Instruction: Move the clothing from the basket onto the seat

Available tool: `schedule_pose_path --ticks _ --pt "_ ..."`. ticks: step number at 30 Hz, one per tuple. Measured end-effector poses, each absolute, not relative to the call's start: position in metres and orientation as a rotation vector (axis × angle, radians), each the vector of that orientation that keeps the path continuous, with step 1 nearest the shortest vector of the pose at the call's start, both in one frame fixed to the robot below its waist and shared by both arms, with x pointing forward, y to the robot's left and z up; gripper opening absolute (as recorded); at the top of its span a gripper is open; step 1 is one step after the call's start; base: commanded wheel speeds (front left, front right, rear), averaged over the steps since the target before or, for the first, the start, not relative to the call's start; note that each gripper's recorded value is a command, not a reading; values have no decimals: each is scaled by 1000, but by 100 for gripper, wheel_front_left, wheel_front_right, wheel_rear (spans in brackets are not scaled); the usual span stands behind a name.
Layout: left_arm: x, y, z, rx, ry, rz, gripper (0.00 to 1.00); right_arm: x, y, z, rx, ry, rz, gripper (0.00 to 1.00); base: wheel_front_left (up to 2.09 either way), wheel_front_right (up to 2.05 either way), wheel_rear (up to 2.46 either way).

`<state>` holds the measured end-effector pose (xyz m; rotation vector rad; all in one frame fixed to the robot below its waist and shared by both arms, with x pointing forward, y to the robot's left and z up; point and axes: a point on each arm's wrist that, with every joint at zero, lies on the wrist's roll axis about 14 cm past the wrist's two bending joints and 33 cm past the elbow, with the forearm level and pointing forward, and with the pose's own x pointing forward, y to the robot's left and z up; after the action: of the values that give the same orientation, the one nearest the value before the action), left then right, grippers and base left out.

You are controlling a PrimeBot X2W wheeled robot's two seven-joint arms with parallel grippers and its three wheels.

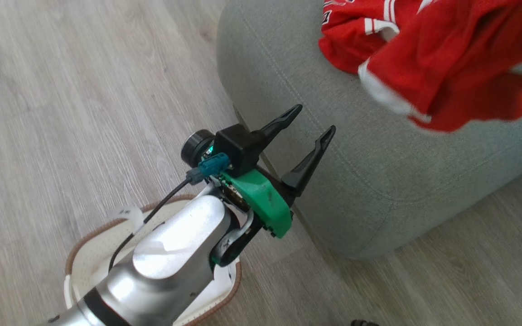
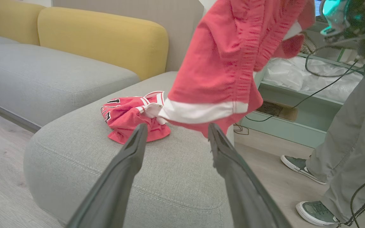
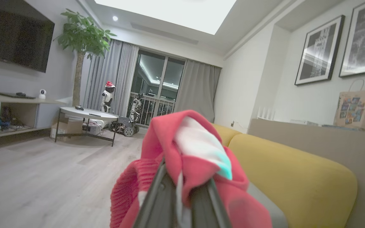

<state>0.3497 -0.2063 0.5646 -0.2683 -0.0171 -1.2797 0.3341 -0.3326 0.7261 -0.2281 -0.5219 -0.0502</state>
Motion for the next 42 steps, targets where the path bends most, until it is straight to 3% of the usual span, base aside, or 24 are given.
schedule_pose_path --ticks 11,26,28,34,36,38,40,41,42 --pt "388 -209 535 -258 46 -1263 100 413 -396 730 -385 -366 -138 0 0 0 0" --pt "434 -177 483 -256 138 -1135 100 504 -453 605 -430 17 -253 0 0 0 0" --pt "435 -173 477 -257 149 -1123 100 512 -451 581 -445 84 -235 21 0 0 0" --pt "440 -164 472 -259 151 -1096 100 523 -445 527 -444 253 -208 29 0 0 0" --pt "444 -161 473 -254 144 -1081 100 524 -440 508 -428 326 -195 24 0 0 0" --pt "446 -158 473 -251 141 -1069 100 522 -435 490 -405 401 -181 4 0 0 0" --pt "446 -156 473 -247 140 -1063 100 518 -431 476 -367 472 -178 0 0 0 0" --pt "447 -155 474 -245 136 -1059 100 514 -430 468 -340 524 -176 8 0 0 0" --pt "447 -155 474 -243 134 -1055 100 511 -430 466 -325 541 -179 30 0 0 0"
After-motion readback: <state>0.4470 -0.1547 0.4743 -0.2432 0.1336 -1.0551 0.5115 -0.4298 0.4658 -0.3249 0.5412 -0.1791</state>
